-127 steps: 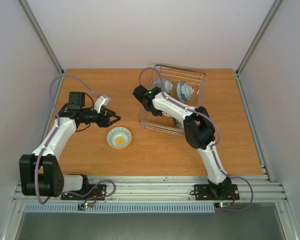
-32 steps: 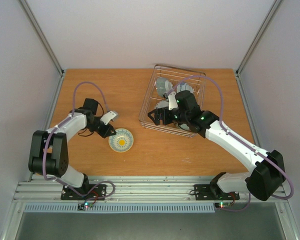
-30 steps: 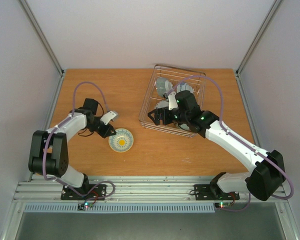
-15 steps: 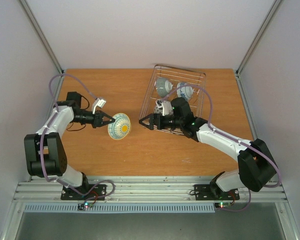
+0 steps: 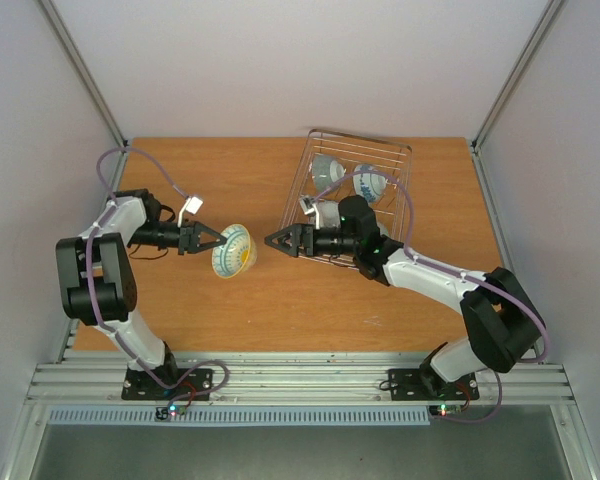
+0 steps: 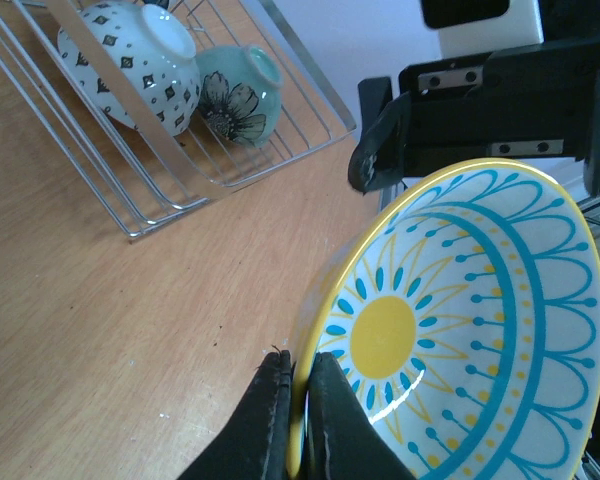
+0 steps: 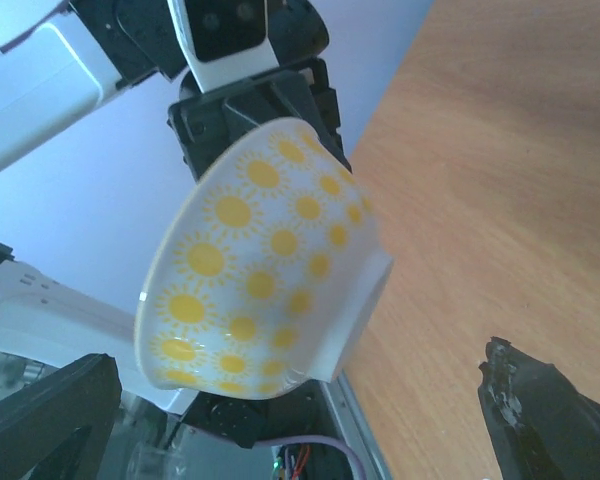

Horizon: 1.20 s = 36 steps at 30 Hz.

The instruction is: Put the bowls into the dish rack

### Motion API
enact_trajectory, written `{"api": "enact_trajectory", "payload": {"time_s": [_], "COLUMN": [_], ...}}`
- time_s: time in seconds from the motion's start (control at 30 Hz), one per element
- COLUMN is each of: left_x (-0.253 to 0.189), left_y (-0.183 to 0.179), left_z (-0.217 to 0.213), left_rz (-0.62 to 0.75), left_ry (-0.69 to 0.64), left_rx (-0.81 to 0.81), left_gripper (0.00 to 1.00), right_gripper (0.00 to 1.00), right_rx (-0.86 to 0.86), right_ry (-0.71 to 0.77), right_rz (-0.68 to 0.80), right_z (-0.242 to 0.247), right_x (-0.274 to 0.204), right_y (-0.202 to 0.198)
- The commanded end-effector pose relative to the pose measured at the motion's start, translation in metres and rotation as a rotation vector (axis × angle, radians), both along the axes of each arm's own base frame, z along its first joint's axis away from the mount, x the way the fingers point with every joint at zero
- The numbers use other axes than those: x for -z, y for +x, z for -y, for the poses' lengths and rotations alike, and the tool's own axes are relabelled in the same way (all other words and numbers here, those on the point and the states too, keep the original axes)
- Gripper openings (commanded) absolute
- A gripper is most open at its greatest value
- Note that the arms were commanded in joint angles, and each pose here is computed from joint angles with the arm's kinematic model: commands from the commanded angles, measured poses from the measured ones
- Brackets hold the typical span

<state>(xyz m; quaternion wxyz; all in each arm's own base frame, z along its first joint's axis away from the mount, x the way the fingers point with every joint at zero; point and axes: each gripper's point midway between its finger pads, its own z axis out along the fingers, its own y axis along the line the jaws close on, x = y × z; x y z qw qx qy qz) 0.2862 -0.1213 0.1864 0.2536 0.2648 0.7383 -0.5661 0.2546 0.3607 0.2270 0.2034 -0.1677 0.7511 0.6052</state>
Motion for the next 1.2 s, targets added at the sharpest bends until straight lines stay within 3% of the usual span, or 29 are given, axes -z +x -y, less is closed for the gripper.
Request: {"api": "enact_trajectory", "payload": {"time_s": [0.0, 0.33, 0.83, 1.17], "left_x": [-0.024, -0.006, -0.012, -0.010], "left_y": [0.003, 0.011, 0.006, 0.004], "left_z": [0.000, -0.004, -0.002, -0.002], "left_rz": [0.043, 0.084, 0.050, 0.053], "left_ry": [-0.074, 0.032, 0.002, 0.001], "left_rx": [-0.031, -0.113, -0.098, -0.088], "left_gripper": [0.00, 0.00, 0.00, 0.00], "right_gripper": [0.99, 0.99, 0.99, 0.96], "right_rx": [-0.048, -0.090, -0.143, -0.180], "right_ry": [0.027, 0.040, 0.028, 0.095], "right_rz": [-0.005, 0.021, -0.005, -0.026], "right_z": [-0.017, -0.032, -0.049, -0.059], "right_x": [-0.006, -0.015, -0.001, -0.003], "right_y": [-0.005, -0.015, -0.023, -0.022]}}
